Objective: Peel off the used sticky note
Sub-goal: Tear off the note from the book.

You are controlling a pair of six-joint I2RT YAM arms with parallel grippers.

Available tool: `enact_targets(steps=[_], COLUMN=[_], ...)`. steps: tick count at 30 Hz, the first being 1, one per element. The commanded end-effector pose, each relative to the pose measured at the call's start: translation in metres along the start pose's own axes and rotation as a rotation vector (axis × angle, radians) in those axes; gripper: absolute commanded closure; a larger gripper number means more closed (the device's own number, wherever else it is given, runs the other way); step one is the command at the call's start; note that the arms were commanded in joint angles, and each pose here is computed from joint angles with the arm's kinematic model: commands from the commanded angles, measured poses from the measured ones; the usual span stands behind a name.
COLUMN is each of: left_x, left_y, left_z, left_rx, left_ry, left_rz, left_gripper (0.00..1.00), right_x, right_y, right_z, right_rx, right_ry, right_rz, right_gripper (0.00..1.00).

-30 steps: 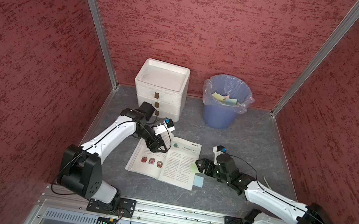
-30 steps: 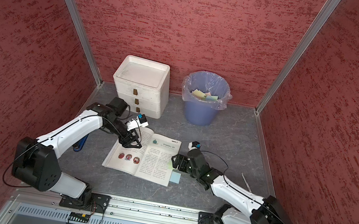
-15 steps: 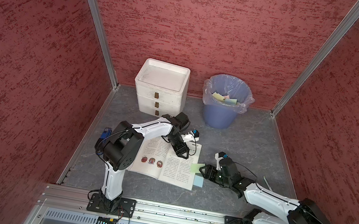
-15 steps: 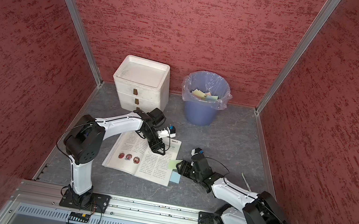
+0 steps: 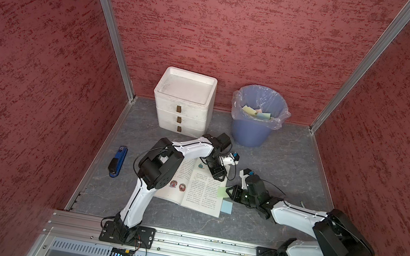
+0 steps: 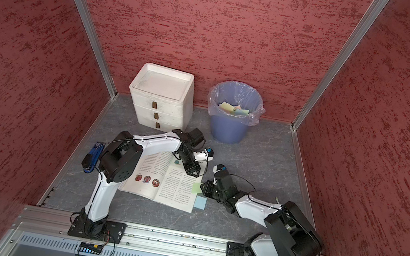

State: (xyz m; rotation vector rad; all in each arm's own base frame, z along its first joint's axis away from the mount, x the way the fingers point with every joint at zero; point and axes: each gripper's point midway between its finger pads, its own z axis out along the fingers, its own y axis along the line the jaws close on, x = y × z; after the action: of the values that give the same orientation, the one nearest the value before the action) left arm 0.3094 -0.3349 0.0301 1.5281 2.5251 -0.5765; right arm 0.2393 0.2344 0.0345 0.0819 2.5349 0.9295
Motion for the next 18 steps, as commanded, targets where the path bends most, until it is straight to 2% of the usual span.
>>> enact_targets(steps=[1,9,18], left_x=[-0.005,-0.001,0.013], left_y=[0.007,0.008,0.016], left_z=[0.010,0.029,0.045], left_rx=[-0.032,-0.050,-0.092], left_ry=[0.017,0.074,0.145], left_rz=[0.006,0.031,0.029], left_gripper=[0.44,0.45,0.46], right_x=[-0.015,-0.019,-0.007], right_y=[0.008,0.015,0.039], right_z=[-0.001,-0.004,-0.008], right_rx=[-0.014,-0.022,-0.017], right_ry=[-0.051,-0.087,-0.118], right_rz=[-0.036,-0.077,-0.238], right_gripper=[0.81,0.84,0.91])
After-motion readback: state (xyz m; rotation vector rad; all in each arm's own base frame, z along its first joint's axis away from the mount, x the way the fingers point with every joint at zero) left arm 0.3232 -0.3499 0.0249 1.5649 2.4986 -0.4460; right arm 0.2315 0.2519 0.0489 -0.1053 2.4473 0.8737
